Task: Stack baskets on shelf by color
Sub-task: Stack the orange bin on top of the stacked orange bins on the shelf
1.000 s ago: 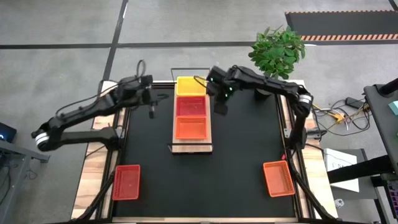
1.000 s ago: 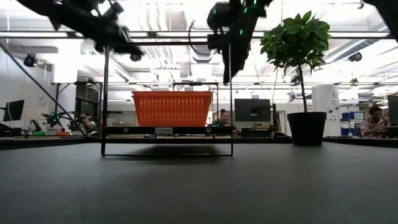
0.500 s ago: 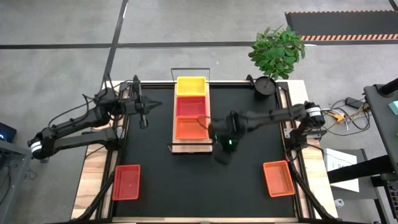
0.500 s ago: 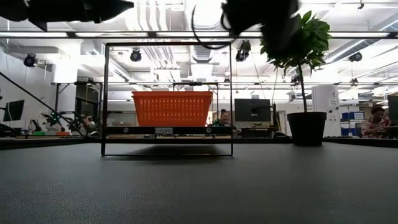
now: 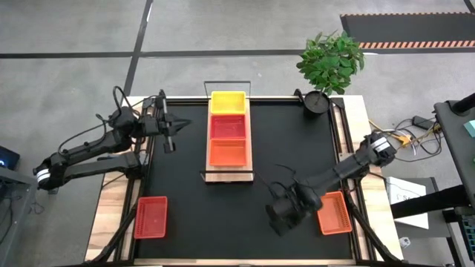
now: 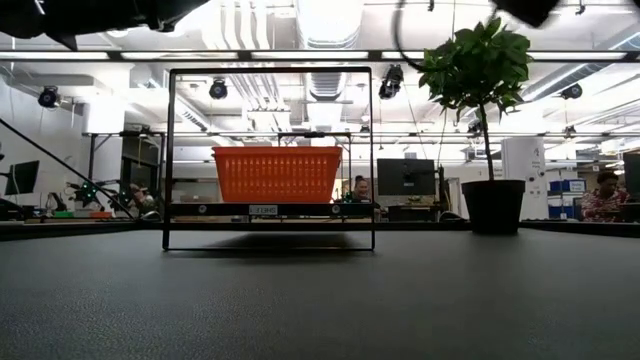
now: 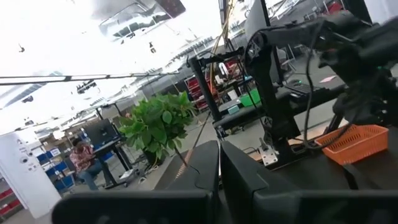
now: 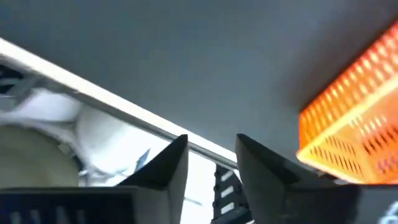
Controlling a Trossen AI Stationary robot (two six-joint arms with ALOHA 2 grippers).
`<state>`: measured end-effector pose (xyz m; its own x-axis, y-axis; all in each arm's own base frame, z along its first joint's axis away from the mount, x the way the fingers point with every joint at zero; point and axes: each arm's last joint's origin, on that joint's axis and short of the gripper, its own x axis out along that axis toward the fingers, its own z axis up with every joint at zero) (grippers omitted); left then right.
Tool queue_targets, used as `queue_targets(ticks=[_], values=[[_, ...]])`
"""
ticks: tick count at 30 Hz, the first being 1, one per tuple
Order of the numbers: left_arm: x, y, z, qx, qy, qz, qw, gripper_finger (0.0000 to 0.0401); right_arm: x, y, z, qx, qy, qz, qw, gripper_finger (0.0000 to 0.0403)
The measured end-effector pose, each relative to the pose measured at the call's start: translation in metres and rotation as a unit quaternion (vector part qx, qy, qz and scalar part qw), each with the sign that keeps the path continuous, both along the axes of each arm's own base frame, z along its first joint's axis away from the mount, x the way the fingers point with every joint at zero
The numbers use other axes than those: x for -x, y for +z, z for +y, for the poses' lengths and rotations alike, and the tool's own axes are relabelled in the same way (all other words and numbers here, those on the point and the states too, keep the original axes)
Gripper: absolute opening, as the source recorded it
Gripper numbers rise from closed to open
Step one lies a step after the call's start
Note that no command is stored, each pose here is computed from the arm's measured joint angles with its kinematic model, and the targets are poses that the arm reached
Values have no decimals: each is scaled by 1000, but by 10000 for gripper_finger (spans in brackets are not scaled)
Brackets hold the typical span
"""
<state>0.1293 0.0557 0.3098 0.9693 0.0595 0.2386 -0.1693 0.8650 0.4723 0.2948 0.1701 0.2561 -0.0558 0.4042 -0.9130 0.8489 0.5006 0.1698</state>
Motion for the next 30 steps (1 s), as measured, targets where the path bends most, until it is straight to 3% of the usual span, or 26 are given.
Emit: queue_targets(ticks=[7,11,18,23,30], values=[[1,2,0,-9,0,-12,1000,0,32,-22,31,20,-48,92,994,183],[0,2,0,-10,1,-12,1000,0,40,-26,37,27,-58,110,992,202],[0,2,0,-11,1,-13,1000,0,50,-37,30,70,-49,143,986,208],[1,4,0,-16,1,-21,1000,0,59,-58,21,112,-7,140,984,208],[1,4,0,-26,3,-23,999,0,74,-89,9,143,4,162,976,204]])
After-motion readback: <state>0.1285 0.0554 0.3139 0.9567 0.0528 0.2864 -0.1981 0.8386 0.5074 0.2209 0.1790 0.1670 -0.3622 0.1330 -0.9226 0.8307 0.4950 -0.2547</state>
